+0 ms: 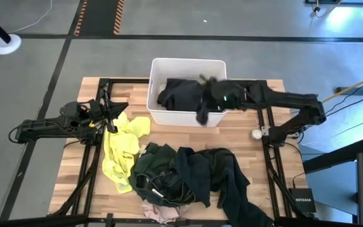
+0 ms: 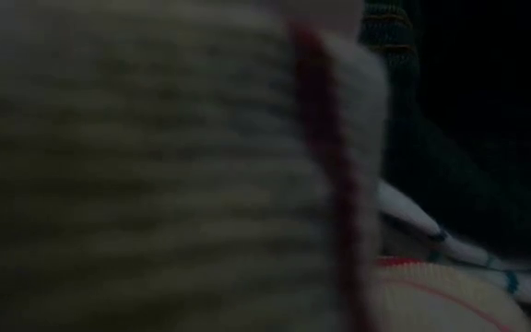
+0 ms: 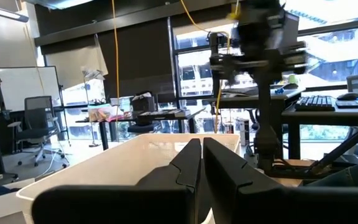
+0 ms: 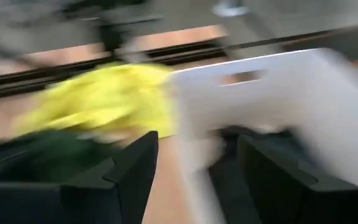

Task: Sort clothes
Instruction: Adjust the blue pants

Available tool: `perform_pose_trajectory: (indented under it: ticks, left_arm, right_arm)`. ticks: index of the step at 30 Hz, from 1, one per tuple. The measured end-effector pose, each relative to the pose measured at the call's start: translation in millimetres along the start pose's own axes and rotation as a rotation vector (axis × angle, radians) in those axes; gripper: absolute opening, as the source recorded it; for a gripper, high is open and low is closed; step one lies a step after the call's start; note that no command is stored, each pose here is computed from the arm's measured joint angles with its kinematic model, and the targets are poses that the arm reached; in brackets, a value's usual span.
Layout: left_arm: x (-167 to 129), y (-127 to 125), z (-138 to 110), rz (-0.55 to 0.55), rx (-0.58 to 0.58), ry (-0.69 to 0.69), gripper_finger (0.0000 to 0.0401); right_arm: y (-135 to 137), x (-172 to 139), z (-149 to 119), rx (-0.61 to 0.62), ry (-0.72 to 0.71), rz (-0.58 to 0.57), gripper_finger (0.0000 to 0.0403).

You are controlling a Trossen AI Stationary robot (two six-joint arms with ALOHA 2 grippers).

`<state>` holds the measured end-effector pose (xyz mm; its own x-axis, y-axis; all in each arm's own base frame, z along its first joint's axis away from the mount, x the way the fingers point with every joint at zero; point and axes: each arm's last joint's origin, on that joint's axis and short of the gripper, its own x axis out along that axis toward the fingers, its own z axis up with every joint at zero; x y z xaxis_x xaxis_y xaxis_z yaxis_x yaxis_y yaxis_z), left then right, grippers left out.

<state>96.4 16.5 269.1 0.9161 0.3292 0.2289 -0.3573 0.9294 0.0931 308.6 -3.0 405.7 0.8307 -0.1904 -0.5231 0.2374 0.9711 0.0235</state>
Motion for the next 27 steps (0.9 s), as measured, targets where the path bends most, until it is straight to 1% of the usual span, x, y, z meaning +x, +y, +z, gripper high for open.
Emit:
perform_pose_trajectory:
  ticks: [2, 4, 6, 9, 14, 17, 22, 24, 27]
  left_arm:
    - [0, 0, 0, 0.0, 0.0, 0.0, 0.0013]
    - [0, 0, 0, 0.0, 0.0, 0.001, 0.0013]
    - [0, 0, 0, 0.0, -0.002, 0.001, 0.0013]
    - [0, 0, 0, 0.0, -0.004, 0.002, 0.0013]
    - [0, 0, 0, 0.0, -0.009, 0.002, 0.0013]
    - [0, 0, 0, -0.001, -0.013, 0.002, 0.0013]
    - [0, 0, 0, -0.001, -0.014, 0.002, 0.0013]
    - [0, 0, 0, -0.001, -0.014, 0.003, 0.0013]
    - [0, 0, -1, -0.001, -0.013, 0.006, 0.0013]
  right_arm:
    - [24, -5, -6, -0.014, 0.033, 0.127, 0.0238]
    - [48, -9, -12, -0.023, 0.061, 0.225, 0.0238]
    - [74, -11, -20, -0.039, 0.088, 0.298, 0.0238]
    - [113, -10, -36, -0.097, 0.133, 0.379, 0.0238]
    - [169, 3, -68, -0.166, 0.204, 0.418, 0.0238]
    - [193, 16, -85, -0.194, 0.234, 0.437, 0.0238]
    - [220, 38, -109, -0.214, 0.272, 0.453, 0.0238]
    - [228, 45, -119, -0.232, 0.296, 0.452, 0.0238]
    - [235, 54, -128, -0.229, 0.304, 0.456, 0.0238]
